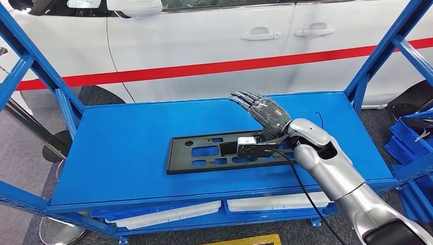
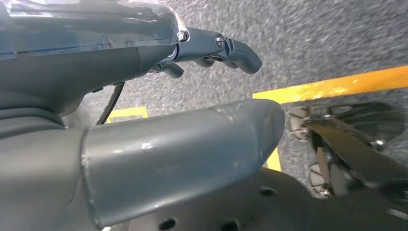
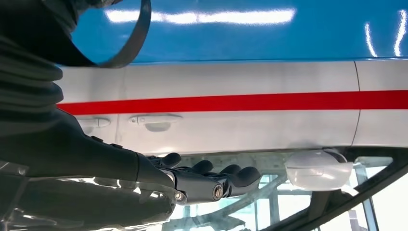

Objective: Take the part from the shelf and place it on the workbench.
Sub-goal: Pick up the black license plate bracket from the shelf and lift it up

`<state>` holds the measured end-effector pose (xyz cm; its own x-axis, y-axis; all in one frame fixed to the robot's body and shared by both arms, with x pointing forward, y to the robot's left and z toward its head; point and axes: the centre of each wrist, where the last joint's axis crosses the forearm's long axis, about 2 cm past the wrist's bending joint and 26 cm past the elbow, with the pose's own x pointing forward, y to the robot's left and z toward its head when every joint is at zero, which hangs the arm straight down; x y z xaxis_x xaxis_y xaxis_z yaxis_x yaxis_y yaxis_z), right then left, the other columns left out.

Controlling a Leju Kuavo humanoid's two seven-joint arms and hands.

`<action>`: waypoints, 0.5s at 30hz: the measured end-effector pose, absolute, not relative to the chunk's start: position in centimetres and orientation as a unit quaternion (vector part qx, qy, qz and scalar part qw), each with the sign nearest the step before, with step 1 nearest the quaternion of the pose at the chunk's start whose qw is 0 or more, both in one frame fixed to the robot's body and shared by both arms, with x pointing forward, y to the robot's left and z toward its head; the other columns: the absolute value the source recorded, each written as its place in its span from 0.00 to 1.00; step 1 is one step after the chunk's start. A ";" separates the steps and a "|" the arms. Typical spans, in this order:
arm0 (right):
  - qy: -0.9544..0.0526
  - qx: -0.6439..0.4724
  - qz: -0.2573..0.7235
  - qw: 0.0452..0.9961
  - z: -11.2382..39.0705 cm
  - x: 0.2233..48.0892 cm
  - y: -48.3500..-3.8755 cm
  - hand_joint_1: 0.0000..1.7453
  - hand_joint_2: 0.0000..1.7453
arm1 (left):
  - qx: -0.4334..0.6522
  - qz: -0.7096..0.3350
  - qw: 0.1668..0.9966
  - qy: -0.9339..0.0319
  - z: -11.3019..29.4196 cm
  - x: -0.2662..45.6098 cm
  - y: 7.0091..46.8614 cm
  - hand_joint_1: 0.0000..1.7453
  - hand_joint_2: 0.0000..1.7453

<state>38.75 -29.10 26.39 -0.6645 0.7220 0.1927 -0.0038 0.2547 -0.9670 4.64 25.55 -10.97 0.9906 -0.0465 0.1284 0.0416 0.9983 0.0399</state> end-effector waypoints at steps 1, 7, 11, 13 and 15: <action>-0.721 -0.250 0.559 0.326 26.4 38.7 -29.3 0.00 1.00 | 0.019 -0.021 0.997 -0.065 -11.0 4.7 25.6 0.00 0.00; -0.715 -0.257 0.562 0.326 26.4 38.6 -30.2 0.00 1.00 | 0.019 -0.021 0.998 -0.064 -11.0 4.6 25.6 0.00 0.00; -0.714 -0.258 0.563 0.326 26.5 38.6 -30.3 0.00 1.00 | 0.019 -0.021 0.997 -0.065 -11.0 4.7 25.6 0.00 0.00; -0.714 -0.258 0.563 0.326 26.5 38.6 -30.3 0.00 1.00 | 0.019 -0.020 0.997 -0.065 -11.0 4.8 25.6 0.00 0.00; -0.715 -0.256 0.562 0.328 26.5 38.6 -30.4 0.00 1.00 | 0.019 -0.019 0.997 -0.065 -11.0 4.8 25.6 0.00 0.00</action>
<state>38.61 -30.37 26.45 -0.6546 0.7340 0.1809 -0.0027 0.2370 -0.9715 4.76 25.58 -10.96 0.9907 -0.0408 0.1297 0.0359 0.9985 0.0402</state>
